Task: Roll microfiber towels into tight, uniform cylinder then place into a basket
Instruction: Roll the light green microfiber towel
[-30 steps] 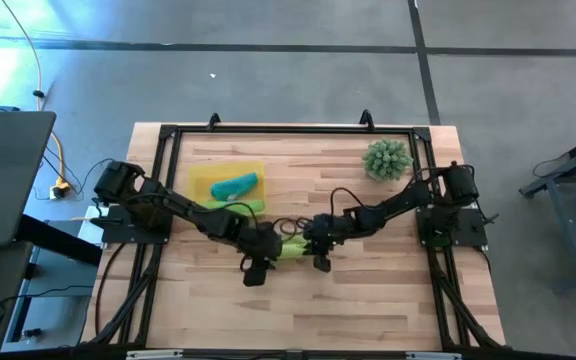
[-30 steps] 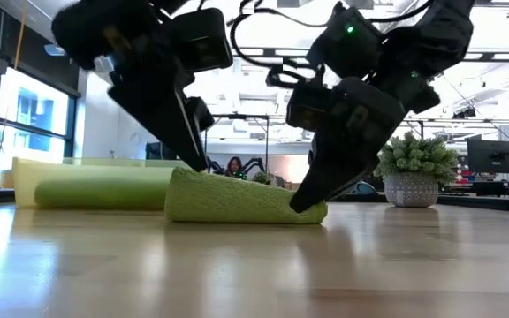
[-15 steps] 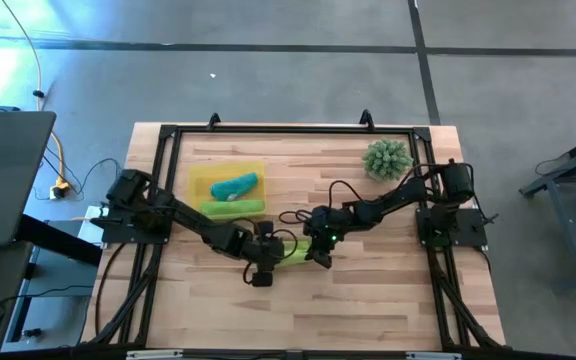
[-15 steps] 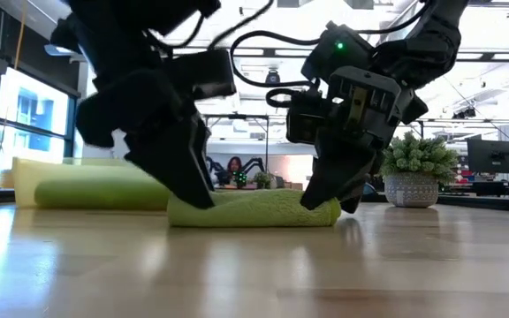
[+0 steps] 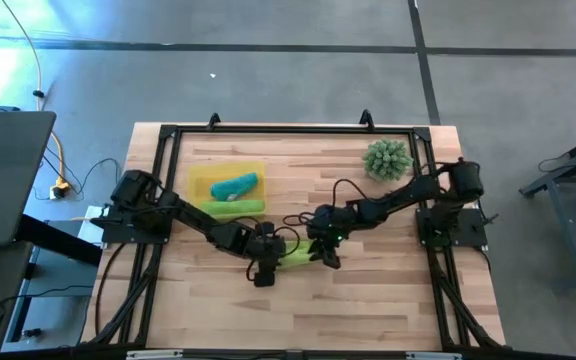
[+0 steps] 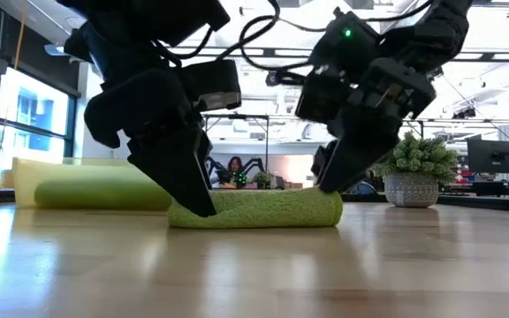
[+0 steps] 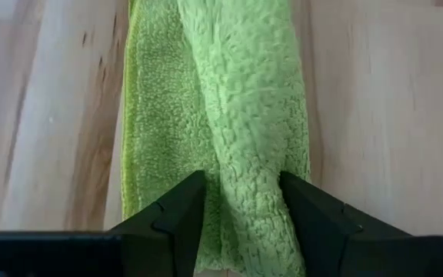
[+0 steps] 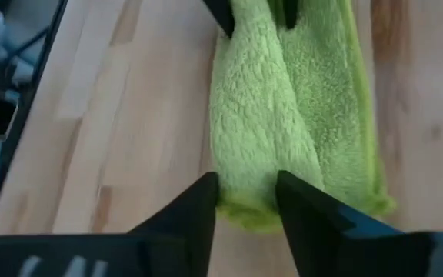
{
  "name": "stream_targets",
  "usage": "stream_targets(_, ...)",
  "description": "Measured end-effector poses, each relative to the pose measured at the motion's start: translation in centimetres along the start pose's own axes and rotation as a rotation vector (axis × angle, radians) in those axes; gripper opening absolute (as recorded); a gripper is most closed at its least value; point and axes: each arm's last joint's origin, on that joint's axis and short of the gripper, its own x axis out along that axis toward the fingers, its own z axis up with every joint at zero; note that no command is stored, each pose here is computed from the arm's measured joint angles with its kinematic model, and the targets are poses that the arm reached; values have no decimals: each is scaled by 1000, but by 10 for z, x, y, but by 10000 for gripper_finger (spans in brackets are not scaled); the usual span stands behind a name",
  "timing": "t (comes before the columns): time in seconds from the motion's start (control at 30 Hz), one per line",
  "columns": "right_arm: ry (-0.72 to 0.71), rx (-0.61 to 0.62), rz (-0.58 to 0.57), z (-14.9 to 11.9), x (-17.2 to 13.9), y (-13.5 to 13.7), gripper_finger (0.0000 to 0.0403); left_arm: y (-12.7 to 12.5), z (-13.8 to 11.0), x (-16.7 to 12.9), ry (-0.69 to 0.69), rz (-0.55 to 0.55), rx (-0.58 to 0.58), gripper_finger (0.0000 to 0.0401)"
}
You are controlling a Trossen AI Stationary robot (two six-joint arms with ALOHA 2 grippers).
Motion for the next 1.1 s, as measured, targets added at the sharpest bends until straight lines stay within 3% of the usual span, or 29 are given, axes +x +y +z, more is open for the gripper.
stream_targets(0.23,-40,-296,-62,9,-23,24,156,10,2,2,30,-54,-91,141)
stream_targets(0.43,-33,-716,-250,-2,-14,66,145,20,4,3,46,-76,-155,131)
stream_targets(0.5,-23,-792,-306,-7,-7,76,144,23,5,4,50,-88,-165,128)
stream_targets(0.63,-15,-828,-389,-16,6,83,150,25,5,4,60,-110,-177,122)
stream_targets(0.9,22,-789,-446,-26,29,67,192,25,5,4,60,-107,-196,113)
stream_targets(1.1,17,-704,-488,-26,35,57,175,25,5,4,63,-119,-203,112)
